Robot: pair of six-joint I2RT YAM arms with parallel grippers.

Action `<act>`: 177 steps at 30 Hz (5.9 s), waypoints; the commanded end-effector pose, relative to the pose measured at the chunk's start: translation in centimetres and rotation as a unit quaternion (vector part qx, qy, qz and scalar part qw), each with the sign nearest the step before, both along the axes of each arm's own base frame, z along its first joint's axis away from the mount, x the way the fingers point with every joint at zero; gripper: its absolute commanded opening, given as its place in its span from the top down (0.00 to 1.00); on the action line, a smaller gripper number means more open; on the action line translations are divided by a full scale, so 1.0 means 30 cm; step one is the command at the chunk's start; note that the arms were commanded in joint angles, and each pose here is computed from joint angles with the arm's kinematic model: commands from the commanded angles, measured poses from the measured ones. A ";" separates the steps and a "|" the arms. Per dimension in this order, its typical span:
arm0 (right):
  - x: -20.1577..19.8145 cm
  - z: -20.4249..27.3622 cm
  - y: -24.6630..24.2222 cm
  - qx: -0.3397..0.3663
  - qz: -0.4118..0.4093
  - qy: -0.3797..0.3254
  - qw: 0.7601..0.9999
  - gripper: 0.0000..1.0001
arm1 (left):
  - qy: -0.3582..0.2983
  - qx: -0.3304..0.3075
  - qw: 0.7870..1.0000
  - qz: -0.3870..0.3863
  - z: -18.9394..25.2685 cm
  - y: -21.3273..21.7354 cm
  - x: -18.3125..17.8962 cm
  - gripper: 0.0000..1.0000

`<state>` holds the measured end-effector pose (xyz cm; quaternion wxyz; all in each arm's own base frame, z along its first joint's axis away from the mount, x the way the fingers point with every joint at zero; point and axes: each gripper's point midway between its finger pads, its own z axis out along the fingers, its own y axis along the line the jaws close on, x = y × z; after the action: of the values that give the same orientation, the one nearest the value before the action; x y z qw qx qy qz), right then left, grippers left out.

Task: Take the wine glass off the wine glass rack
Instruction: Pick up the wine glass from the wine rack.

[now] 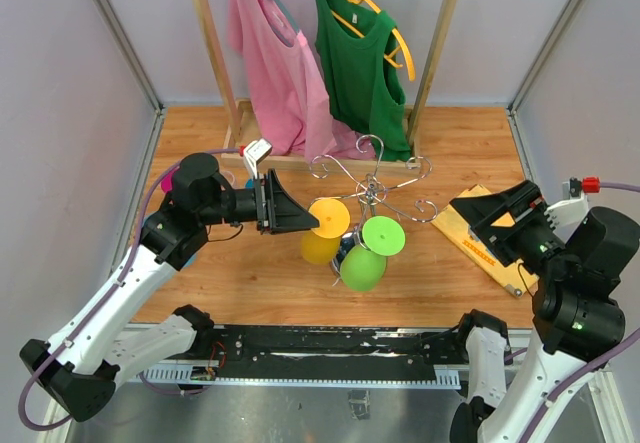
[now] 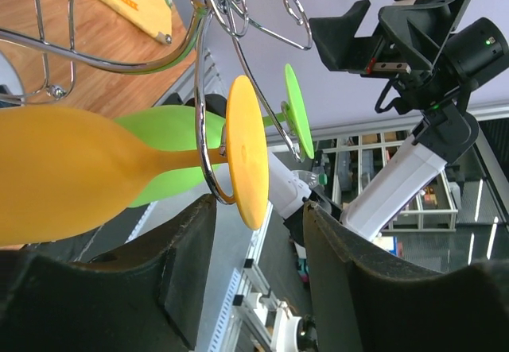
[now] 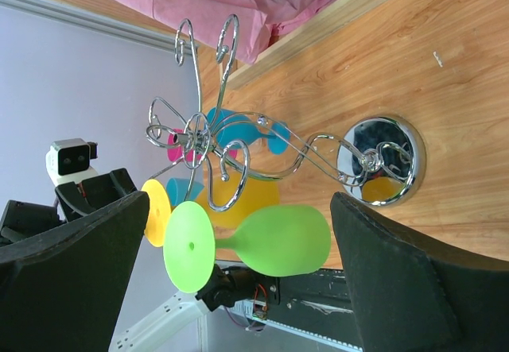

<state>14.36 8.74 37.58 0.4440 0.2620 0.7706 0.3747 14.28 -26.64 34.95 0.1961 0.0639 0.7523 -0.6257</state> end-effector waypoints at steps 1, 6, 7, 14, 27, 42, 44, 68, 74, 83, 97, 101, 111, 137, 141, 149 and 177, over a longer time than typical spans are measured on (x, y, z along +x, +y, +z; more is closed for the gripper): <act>-0.025 -0.003 0.011 0.004 -0.003 0.001 1.000 0.01 | -0.021 -0.017 0.999 -0.018 0.063 -0.002 -0.034 0.48; -0.031 -0.004 0.014 0.005 -0.004 0.001 1.000 0.01 | -0.018 -0.017 0.999 -0.022 0.063 -0.006 -0.045 0.51; -0.034 -0.004 0.015 0.005 -0.004 0.001 1.000 0.01 | -0.017 -0.016 0.999 -0.023 0.062 -0.007 -0.048 0.52; -0.044 -0.005 0.019 0.006 -0.007 0.000 1.000 0.02 | -0.013 -0.014 0.999 -0.027 0.053 -0.008 -0.057 0.60; -0.060 -0.019 0.026 0.009 -0.008 0.002 1.000 0.02 | -0.006 -0.005 1.000 -0.024 0.040 0.004 -0.068 0.78; -0.080 -0.041 0.036 0.009 -0.003 0.008 1.000 0.02 | -0.018 -0.006 1.000 -0.023 0.070 0.017 -0.085 1.00; -0.080 -0.042 0.037 0.010 -0.002 0.008 1.000 0.02 | -0.018 -0.005 1.000 -0.022 0.076 0.018 -0.084 1.00; -0.066 -0.038 0.034 -0.003 0.016 0.013 1.000 0.01 | 0.053 0.009 0.998 0.020 0.102 0.031 -0.010 1.00; -0.065 -0.052 0.033 -0.001 0.014 0.016 1.000 0.02 | 0.052 0.009 0.998 0.036 0.136 0.054 -0.011 1.00; -0.070 -0.059 0.035 0.002 0.011 0.016 1.000 0.02 | 0.062 0.012 0.997 0.039 0.122 0.071 -0.022 1.00; -0.078 -0.078 0.038 0.006 0.008 0.018 1.000 0.01 | 0.066 0.019 0.996 0.055 0.107 0.098 -0.020 1.00; -0.077 -0.074 0.038 0.005 0.008 0.017 1.000 0.01 | 0.068 0.017 0.996 0.054 0.105 0.093 -0.008 1.00; -0.070 -0.071 0.035 0.003 0.010 0.016 1.000 0.01 | 0.079 0.012 0.996 0.034 0.102 0.053 0.040 1.00; -0.040 -0.093 0.025 0.011 0.008 0.017 1.000 0.01 | 0.104 0.018 0.991 -0.081 0.055 -0.004 -0.033 1.00; -0.040 -0.091 0.023 0.009 0.006 0.016 1.000 0.02 | 0.110 0.021 0.989 -0.099 0.047 -0.023 -0.033 1.00; -0.038 -0.099 0.019 0.009 0.003 0.018 1.000 0.01 | 0.104 0.021 0.988 -0.114 0.059 -0.036 -0.049 1.00; -0.054 -0.122 0.026 0.010 0.005 0.027 1.000 0.01 | 0.073 0.030 0.994 -0.078 0.029 0.051 -0.101 1.00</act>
<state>13.36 9.06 34.07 0.4206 0.2793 0.7788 0.3723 11.76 -25.76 35.59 0.0778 0.0737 0.7790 -0.6178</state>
